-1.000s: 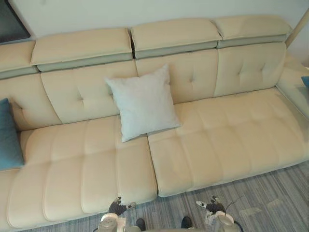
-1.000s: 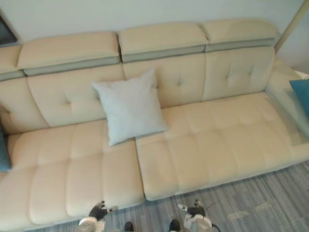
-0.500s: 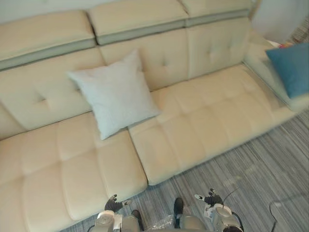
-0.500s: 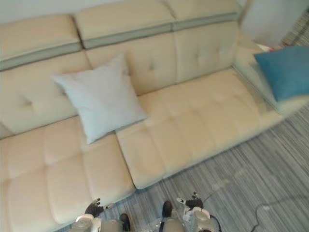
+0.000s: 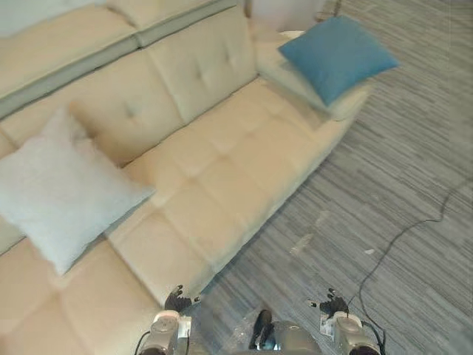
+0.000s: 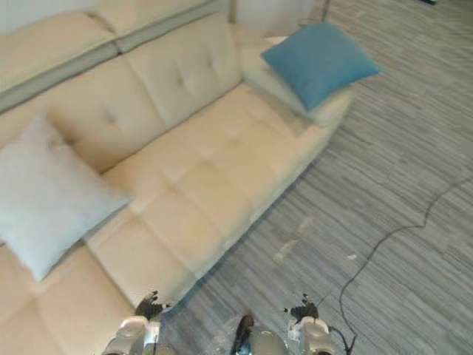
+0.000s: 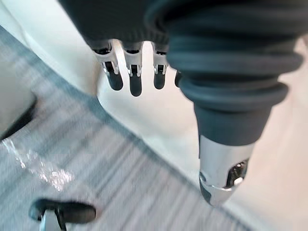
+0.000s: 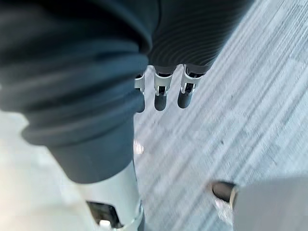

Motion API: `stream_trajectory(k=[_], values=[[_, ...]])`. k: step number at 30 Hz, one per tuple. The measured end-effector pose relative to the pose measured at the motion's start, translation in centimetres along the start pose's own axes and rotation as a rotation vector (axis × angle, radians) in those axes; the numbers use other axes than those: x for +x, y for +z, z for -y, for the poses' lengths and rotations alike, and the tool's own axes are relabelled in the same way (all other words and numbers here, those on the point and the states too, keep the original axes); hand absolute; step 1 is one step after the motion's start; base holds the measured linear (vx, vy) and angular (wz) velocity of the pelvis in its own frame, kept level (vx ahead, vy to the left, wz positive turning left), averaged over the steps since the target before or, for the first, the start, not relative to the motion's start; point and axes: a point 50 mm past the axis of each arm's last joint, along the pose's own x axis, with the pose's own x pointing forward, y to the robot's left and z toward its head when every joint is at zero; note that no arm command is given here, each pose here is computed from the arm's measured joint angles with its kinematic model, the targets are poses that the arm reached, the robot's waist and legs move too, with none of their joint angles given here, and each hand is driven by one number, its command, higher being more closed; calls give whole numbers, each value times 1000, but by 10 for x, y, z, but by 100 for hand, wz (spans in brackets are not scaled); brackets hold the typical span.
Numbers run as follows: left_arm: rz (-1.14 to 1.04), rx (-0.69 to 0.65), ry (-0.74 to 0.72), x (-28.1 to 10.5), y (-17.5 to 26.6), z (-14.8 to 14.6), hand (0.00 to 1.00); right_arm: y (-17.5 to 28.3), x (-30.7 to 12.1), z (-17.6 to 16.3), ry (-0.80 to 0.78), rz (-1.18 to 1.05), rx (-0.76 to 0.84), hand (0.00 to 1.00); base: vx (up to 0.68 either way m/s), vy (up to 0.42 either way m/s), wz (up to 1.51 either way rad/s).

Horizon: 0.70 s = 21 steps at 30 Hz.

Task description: Pick up cushions and gather them together orderly.

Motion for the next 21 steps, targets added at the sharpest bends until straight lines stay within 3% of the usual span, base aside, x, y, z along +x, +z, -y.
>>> stream_trajectory(k=[14,21], values=[[42,-45,-50,-2,9,19,0,-1,-2,-8,-10,-7,77,0,321,67,-99],[34,-25,-52,-1,11,18,0,-19,-9,-16,7,-43,97,0,393,-5,-25]])
